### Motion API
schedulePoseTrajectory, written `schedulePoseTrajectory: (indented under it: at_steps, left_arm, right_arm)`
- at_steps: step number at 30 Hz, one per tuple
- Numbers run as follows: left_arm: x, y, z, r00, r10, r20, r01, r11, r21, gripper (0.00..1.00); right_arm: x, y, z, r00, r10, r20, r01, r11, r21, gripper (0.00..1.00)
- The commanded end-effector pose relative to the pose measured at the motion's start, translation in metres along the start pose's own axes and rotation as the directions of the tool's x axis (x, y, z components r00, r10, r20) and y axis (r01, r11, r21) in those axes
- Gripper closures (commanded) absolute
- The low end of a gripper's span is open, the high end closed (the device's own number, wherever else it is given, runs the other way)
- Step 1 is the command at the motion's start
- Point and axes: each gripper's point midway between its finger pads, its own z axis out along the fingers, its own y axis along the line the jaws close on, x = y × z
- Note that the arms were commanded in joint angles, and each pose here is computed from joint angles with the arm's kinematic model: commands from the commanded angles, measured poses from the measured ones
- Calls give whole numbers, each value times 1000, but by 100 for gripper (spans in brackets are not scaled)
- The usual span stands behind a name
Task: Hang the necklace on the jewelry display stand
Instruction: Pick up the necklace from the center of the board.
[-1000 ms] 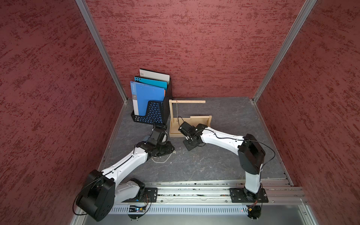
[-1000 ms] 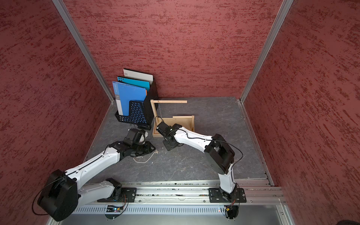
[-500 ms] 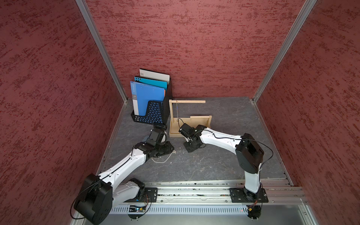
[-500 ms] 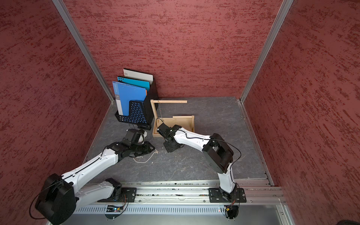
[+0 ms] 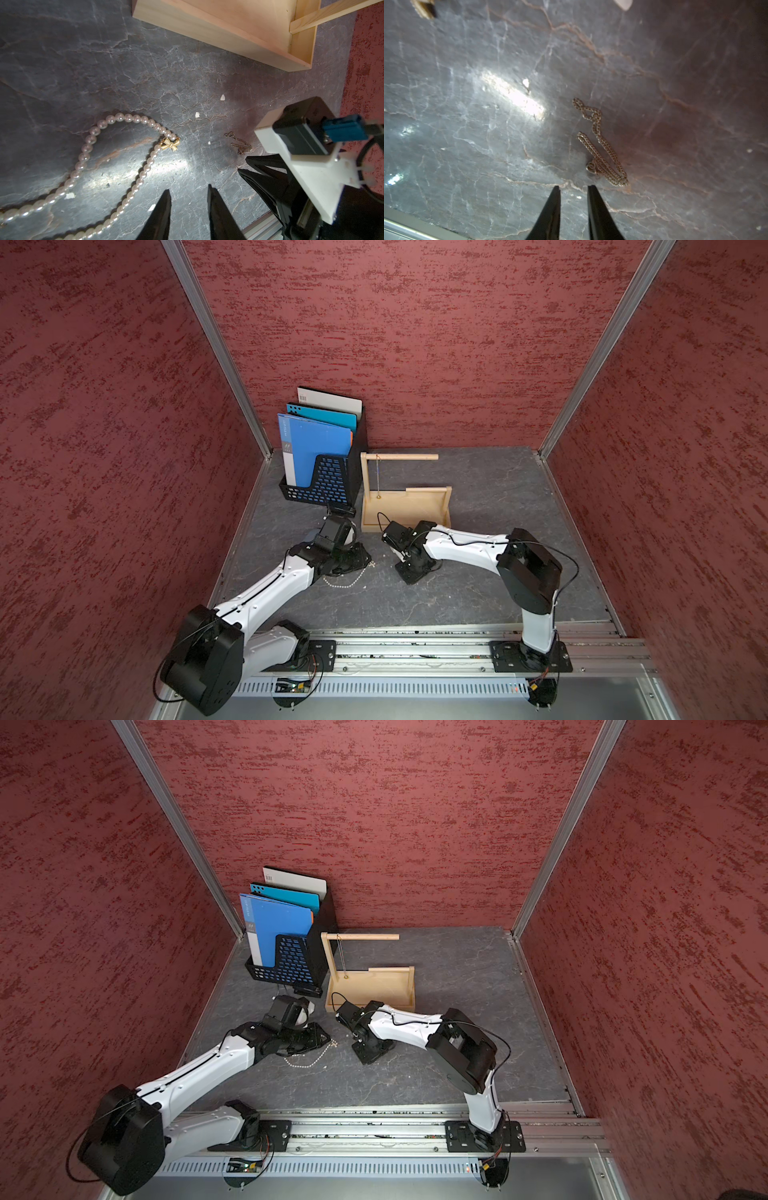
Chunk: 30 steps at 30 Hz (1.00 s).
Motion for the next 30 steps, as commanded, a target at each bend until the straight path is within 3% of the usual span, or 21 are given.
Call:
schedulePoseTrajectory:
  at_steps: [1,14,20,22,30]
  left_arm:
    - [-5,-3,-3,1000,18,14,-18,1000,7,68]
    - [-3,-1,-3,1000,16,9,-16,1000,-3,67]
    - [-2,2,-6,1000,16,16,-16,1000,-12,67]
    - [-2,2,-6,1000,16,16,-16,1000,-13,67]
    - [-3,3,-7,999,31,26,-31,999,-14,67]
  right_arm:
    - [-5,-5,-2,999,-30,13,30,999,33,72]
    - [-7,-8,18,998,-54,-25,56,996,64,73]
    - [-5,-10,18,998,-61,-33,64,995,74,95]
    - [-8,-13,12,997,-70,-20,72,994,88,100]
    - [-42,-15,-47,984,-79,161,58,990,126,100]
